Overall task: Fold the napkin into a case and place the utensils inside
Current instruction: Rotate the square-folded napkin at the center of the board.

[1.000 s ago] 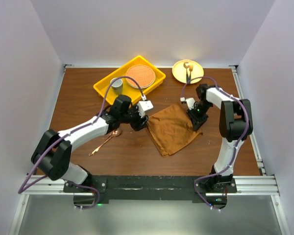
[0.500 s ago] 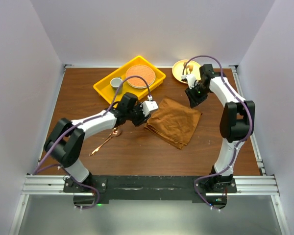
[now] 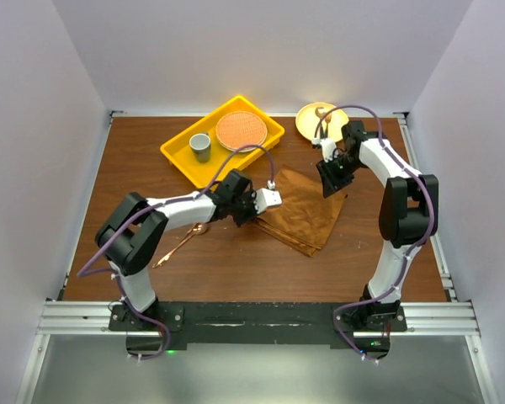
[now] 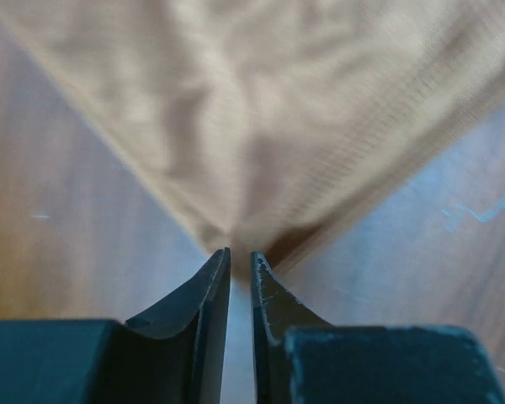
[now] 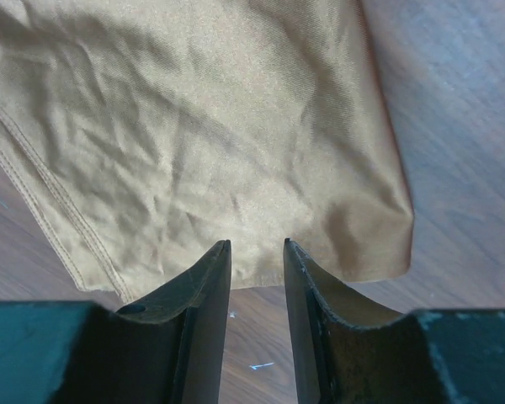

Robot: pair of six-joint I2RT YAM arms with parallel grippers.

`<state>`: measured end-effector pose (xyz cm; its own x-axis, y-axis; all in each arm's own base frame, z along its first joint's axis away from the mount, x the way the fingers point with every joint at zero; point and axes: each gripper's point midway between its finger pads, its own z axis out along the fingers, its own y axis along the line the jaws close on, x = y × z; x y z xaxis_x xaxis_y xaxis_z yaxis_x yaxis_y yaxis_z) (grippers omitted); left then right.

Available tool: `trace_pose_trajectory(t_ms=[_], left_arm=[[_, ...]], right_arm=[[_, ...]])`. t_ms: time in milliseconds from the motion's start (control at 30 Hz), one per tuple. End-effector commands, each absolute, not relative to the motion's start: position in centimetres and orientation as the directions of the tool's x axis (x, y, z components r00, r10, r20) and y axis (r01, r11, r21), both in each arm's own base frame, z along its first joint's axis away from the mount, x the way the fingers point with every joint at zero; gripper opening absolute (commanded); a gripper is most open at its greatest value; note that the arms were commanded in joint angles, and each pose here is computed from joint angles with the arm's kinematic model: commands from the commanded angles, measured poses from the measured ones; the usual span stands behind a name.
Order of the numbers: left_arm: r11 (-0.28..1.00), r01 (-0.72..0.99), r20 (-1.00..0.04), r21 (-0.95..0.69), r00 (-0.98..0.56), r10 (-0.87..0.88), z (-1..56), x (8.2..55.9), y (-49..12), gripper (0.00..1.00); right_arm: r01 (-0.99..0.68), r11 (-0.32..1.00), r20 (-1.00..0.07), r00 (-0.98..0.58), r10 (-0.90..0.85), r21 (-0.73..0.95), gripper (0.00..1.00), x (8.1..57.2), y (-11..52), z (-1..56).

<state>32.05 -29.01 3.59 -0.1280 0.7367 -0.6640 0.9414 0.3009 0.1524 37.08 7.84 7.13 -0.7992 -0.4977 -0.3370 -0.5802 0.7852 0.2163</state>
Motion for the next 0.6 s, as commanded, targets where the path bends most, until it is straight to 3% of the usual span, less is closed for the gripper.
trace_pose_trajectory(t_ms=[0, 267, 367, 467, 567], left_arm=[[0.253, 0.96, -0.608, 0.117, -0.132, 0.782, 1.6, 28.4, -28.2, 0.18], [0.217, 0.976, -0.589, 0.026, -0.16, 0.792, 1.4, 22.8, -29.2, 0.16], [0.251, 0.968, -0.601, -0.004, -0.203, 0.773, 2.3, 22.4, -29.4, 0.23], [0.24, 0.971, -0.689, 0.015, -0.164, 0.706, 5.9, 23.0, -30.8, 0.31], [0.186, 0.976, -0.808, 0.111, -0.02, 0.589, 11.6, 23.4, -32.5, 0.36]], right_arm=[[-0.562, 0.785, -0.324, -0.817, -0.477, 0.26, 0.35, 37.1, 8.4, 5.9], [-0.58, 0.761, -0.319, -0.808, -0.495, 0.29, 0.34, 38.0, 9.3, 4.5], [-0.608, 0.722, -0.359, -0.788, -0.5, 0.331, 0.35, 37.7, 10.3, 6.3], [-0.63, 0.698, -0.39, -0.77, -0.504, 0.342, 0.35, 36.9, 10.6, 8.9], [-0.615, 0.702, -0.409, -0.78, -0.474, 0.359, 0.35, 35.4, 10.8, 11.7]])
